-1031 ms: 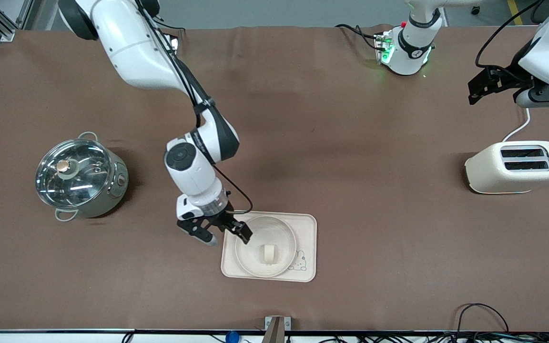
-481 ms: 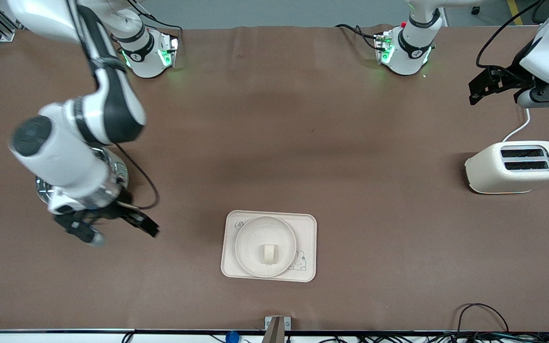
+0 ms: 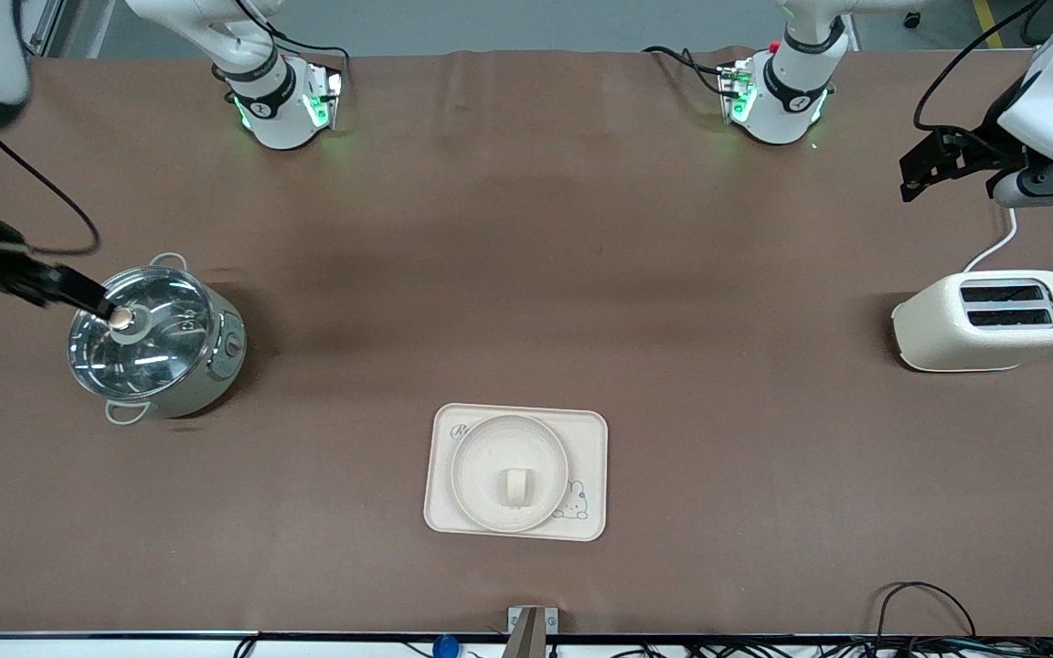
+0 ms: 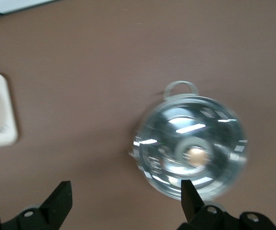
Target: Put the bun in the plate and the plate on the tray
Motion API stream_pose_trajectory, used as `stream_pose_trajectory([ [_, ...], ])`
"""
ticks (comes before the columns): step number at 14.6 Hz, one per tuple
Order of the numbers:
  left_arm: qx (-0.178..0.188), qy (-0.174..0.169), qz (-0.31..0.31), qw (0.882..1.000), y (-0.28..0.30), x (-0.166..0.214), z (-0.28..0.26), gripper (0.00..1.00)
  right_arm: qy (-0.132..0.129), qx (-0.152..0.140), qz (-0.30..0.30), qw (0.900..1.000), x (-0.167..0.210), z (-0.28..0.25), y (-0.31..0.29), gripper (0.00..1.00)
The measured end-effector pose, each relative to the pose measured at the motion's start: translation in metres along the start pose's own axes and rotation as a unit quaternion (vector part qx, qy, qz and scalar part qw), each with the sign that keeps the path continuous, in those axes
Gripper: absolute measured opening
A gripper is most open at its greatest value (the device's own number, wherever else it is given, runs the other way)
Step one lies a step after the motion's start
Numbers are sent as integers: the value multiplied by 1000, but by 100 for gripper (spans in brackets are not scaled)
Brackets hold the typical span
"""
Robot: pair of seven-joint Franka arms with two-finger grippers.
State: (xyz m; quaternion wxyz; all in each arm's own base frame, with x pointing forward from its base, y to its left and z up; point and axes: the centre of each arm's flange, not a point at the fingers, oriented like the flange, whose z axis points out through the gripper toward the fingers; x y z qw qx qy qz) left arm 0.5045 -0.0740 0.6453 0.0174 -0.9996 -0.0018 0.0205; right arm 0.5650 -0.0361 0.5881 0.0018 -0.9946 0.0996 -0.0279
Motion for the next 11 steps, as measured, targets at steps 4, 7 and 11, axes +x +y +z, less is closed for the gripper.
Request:
stream_pose_trajectory([
  [4,0,0,2,1000,2,1,0,100,3,-22,-41,999,-26,-37,18,100],
  [7,0,5,6,1000,6,2,-4,100,-1,-23,-43,999,-27,-38,26,100],
  [11,1,6,11,1000,12,2,-5,100,-13,-24,-52,998,-31,-43,22,100],
])
